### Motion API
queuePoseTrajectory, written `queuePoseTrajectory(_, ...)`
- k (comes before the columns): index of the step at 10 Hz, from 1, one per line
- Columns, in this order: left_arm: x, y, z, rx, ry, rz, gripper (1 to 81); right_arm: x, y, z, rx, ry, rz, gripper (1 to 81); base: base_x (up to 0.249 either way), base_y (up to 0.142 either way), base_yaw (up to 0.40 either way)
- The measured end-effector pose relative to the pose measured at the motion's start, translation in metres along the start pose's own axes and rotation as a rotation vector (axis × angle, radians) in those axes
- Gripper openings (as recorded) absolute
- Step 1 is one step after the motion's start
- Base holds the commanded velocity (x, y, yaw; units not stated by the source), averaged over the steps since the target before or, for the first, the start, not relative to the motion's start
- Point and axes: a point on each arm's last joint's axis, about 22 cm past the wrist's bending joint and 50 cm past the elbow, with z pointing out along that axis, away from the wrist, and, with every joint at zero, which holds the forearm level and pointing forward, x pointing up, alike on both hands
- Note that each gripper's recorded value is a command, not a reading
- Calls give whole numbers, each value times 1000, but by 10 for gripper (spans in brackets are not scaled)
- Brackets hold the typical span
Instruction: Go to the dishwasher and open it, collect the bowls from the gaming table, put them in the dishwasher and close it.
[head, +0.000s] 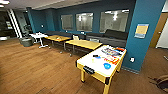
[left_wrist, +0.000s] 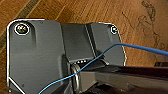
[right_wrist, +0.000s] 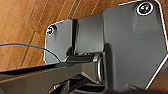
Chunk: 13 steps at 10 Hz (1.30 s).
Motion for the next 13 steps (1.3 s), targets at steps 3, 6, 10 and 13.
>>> queuePoseTrajectory(3,0,-1,0,1,0,0,811,0,0,0,0,0,0,811,114,21,0)
queuePoseTrajectory(6,0,0,0,0,1,0,811,0,2,-1,-2,0,0,811,133,0,0)
queuePoseTrajectory(10,0,0,0,0,0,0,811,1,1,0,-2,1,-1,811,139,17,0)
queuePoseTrajectory(13,0,5,2,-8,1,0,811,2,4,-1,-5,2,-1,811,141,83,0)
